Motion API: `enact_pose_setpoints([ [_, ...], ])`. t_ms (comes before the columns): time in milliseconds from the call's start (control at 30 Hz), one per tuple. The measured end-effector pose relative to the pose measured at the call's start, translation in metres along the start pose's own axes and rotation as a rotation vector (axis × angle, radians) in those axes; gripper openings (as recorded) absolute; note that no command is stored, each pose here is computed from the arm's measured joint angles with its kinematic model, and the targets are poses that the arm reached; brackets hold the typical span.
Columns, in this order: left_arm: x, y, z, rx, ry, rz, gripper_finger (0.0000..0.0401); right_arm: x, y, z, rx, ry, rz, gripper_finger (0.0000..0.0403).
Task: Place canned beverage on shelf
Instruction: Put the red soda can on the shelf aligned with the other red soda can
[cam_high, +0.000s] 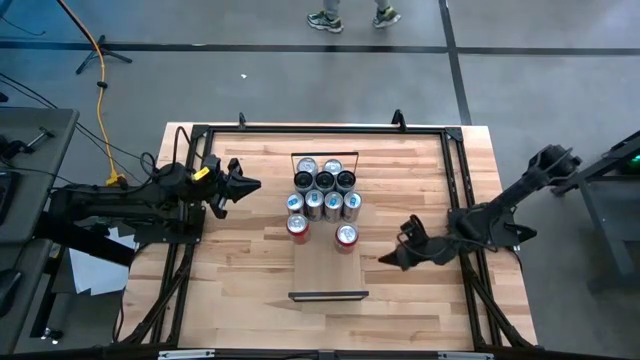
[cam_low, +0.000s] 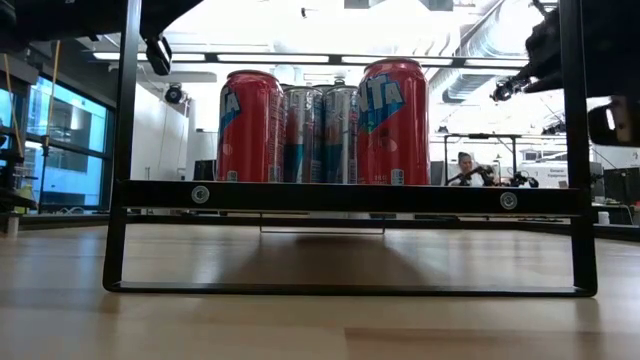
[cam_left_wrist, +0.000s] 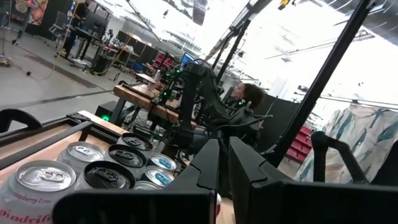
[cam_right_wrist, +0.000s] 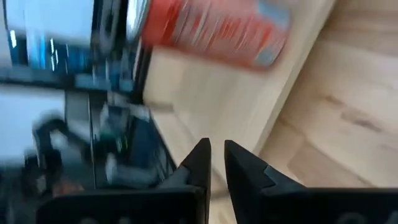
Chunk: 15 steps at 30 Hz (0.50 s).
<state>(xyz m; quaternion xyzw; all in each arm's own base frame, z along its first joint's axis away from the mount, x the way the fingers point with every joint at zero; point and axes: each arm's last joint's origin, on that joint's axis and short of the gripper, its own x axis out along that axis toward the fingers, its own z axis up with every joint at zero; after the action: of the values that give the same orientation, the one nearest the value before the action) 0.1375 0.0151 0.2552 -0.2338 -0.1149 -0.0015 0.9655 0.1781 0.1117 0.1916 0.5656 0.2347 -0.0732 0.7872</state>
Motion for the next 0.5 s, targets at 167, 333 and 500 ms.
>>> enact_pose_setpoints([
  [167, 0.000, 0.000, 0.000, 0.001, -0.002, 0.001, 0.0001, 0.015, 0.006, 0.006, 0.132, -0.098, -0.027, 0.0007],
  [333, 0.000, 0.000, 0.000, 0.001, -0.003, 0.003, 0.0001, 0.041, 0.018, 0.008, 0.130, -0.091, -0.075, 0.0004],
  [500, 0.000, 0.000, 0.000, 0.001, -0.003, 0.004, 0.0001, 0.064, 0.018, 0.009, 0.115, -0.145, -0.137, 0.0001],
])
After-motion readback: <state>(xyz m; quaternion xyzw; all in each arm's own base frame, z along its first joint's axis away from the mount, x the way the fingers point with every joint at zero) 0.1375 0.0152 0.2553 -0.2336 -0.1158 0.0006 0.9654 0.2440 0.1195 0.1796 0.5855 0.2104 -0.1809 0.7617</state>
